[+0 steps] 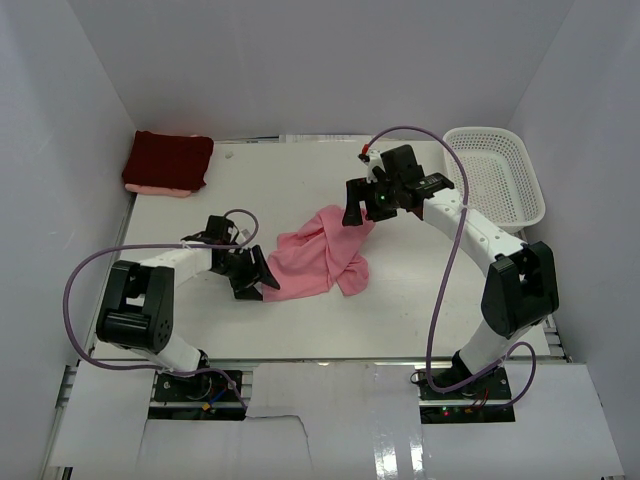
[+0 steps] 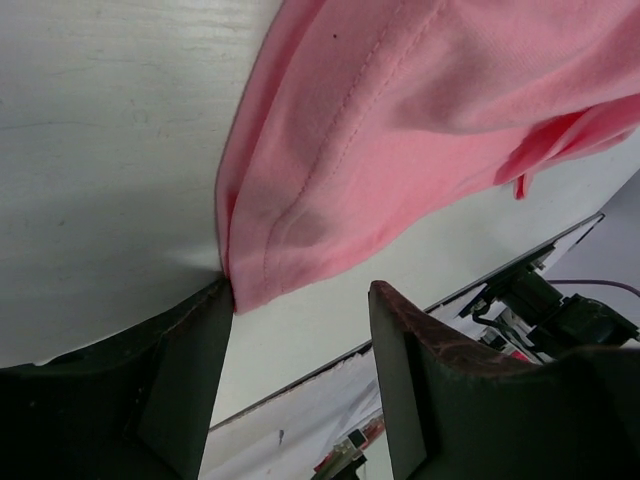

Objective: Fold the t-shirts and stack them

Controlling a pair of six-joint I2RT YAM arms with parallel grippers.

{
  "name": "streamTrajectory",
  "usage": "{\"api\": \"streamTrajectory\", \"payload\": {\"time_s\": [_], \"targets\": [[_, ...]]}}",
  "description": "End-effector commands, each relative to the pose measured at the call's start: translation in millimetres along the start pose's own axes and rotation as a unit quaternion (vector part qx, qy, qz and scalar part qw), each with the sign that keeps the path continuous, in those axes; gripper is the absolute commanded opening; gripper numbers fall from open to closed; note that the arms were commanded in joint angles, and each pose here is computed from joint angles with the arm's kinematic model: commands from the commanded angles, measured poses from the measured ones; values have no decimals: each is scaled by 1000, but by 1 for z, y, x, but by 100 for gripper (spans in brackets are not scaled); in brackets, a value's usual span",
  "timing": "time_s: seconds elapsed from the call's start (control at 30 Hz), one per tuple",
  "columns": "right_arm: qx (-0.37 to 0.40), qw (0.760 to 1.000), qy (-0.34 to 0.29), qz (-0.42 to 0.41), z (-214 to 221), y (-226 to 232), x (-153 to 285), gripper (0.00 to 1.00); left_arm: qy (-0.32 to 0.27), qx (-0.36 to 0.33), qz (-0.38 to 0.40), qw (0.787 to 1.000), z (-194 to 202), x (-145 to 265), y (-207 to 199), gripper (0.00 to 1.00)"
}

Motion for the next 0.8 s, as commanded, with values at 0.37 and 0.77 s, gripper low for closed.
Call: {"api": "streamTrajectory", "payload": {"time_s": [0.37, 0.77], "targets": [[12, 999, -35, 13, -12, 0, 14, 79, 14, 2, -7, 1000, 1, -17, 13, 37], [19, 999, -27, 21, 0, -1, 18, 79, -19, -44, 33, 998, -11, 18, -29, 0]]}}
Point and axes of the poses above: each gripper's point midway between its finger pads, its own x axis back along the fingers, its own y axis along the line the jaws close on, z = x × y, the point moved 4 cm from there along x, back along the fingers, and after that the axes turned 13 degrees about x, right-handed, at the moved point
